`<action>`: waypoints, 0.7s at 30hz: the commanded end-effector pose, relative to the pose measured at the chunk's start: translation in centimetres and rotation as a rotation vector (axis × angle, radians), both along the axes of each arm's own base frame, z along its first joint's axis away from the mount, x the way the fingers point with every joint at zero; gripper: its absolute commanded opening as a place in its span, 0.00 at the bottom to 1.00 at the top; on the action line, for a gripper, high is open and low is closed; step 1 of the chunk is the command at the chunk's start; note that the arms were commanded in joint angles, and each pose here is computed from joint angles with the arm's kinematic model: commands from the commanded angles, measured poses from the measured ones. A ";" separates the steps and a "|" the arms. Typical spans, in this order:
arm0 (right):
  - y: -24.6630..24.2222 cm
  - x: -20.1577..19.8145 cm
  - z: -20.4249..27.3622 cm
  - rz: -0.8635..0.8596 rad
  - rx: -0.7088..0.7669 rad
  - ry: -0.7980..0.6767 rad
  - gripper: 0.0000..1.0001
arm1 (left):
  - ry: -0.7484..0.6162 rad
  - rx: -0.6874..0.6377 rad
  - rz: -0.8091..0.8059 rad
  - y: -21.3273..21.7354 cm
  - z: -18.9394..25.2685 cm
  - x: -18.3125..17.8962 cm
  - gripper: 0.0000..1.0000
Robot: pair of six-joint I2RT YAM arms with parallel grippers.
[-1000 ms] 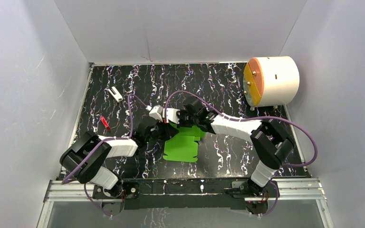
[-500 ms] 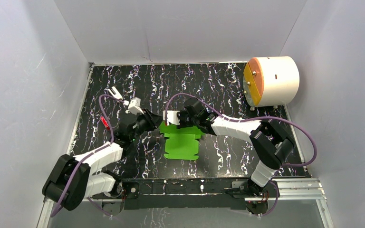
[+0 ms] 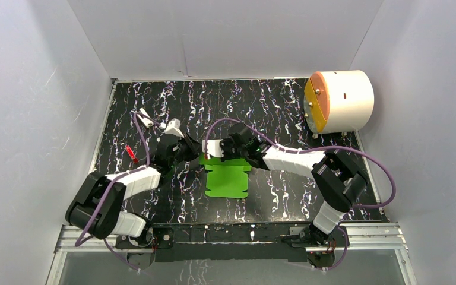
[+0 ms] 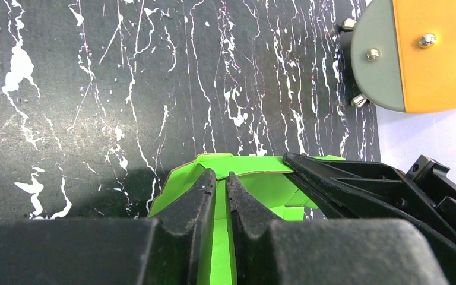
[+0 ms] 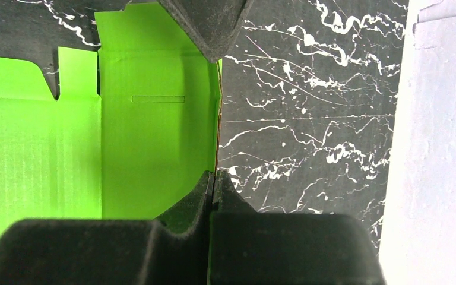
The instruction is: Fold the paper box
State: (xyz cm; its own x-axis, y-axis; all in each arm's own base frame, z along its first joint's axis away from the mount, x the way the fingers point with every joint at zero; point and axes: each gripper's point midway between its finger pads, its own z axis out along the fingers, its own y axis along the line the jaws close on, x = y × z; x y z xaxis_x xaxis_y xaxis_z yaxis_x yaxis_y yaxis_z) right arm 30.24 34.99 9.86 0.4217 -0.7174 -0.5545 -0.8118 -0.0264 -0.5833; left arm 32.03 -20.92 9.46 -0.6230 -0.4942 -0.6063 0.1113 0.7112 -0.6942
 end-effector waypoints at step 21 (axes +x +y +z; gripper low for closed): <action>1.2 1.6 4.7 0.027 0.057 -0.274 0.00 | -0.157 0.055 -0.066 0.0 3.5 0.6 0.09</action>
